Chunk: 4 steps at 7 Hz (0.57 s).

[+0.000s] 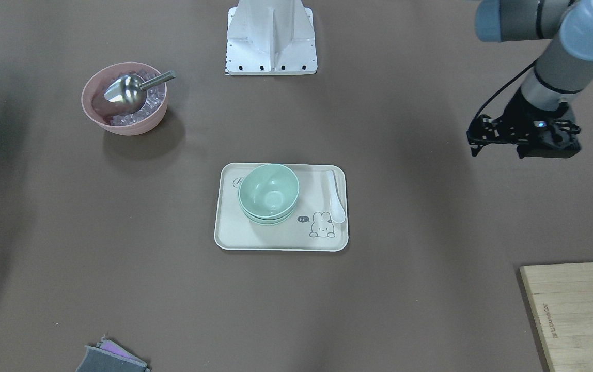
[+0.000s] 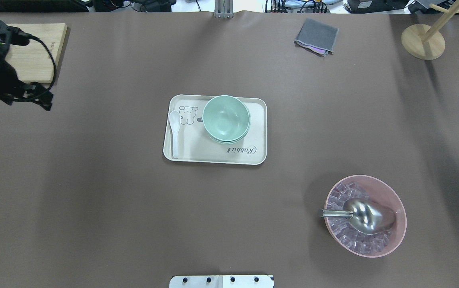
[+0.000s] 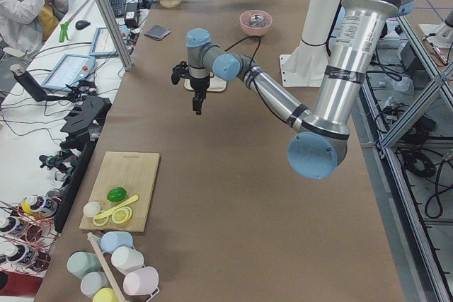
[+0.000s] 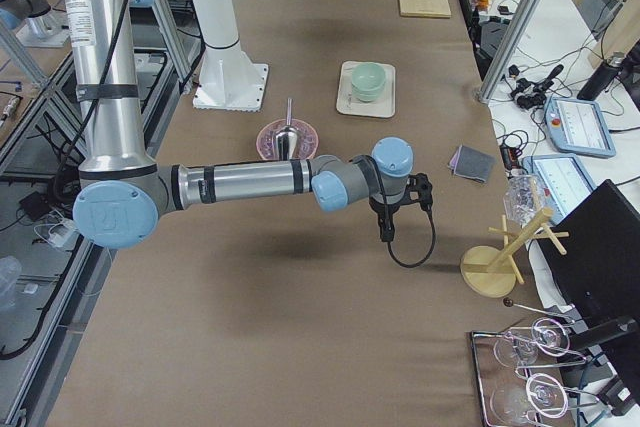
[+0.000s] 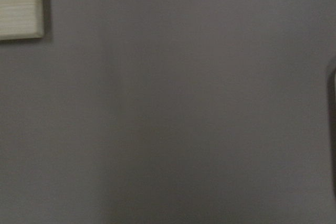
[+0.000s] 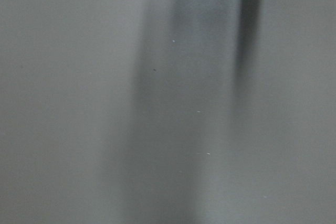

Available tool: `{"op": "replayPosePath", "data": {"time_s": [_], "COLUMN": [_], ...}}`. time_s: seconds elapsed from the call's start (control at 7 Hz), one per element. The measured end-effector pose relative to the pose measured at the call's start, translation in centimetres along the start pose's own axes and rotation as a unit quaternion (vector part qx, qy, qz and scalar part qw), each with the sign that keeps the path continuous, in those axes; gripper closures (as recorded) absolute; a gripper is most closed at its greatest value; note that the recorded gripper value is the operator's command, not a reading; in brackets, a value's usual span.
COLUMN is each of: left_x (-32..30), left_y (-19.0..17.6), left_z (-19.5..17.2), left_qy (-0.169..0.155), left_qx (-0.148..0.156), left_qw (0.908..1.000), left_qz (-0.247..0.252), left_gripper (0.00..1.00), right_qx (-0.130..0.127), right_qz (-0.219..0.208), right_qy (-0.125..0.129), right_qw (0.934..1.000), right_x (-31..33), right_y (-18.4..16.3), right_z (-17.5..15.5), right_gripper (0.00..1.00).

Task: Stack green bowls together

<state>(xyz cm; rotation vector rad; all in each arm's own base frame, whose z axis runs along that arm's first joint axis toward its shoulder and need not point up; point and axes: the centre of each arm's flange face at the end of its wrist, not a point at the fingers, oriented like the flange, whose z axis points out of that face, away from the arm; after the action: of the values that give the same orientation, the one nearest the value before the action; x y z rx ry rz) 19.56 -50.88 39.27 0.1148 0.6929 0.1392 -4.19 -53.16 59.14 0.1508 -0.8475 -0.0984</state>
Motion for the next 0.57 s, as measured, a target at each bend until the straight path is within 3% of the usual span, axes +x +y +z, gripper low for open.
{"op": "replayPosePath", "data": {"time_s": [0.29, 0.57], "left_x": [-11.0, -22.6], "left_y": [2.6, 5.7], "left_z": [0.2, 1.6], "left_qy": [-0.009, 0.032], "left_qx": [-0.023, -0.035], "left_qw": [0.9977, 0.9924], "left_qz": [0.063, 0.114], "left_gripper": [0.01, 0.01], "right_qx": [0.001, -0.002], "right_qz": [-0.03, -0.04], "right_qy": [0.018, 0.027], "right_qw": [0.9994, 0.9988], "right_x": [6.0, 8.6], "right_y": [1.7, 2.5], "right_z": [-0.7, -1.3], "right_gripper": [0.0, 0.0]}}
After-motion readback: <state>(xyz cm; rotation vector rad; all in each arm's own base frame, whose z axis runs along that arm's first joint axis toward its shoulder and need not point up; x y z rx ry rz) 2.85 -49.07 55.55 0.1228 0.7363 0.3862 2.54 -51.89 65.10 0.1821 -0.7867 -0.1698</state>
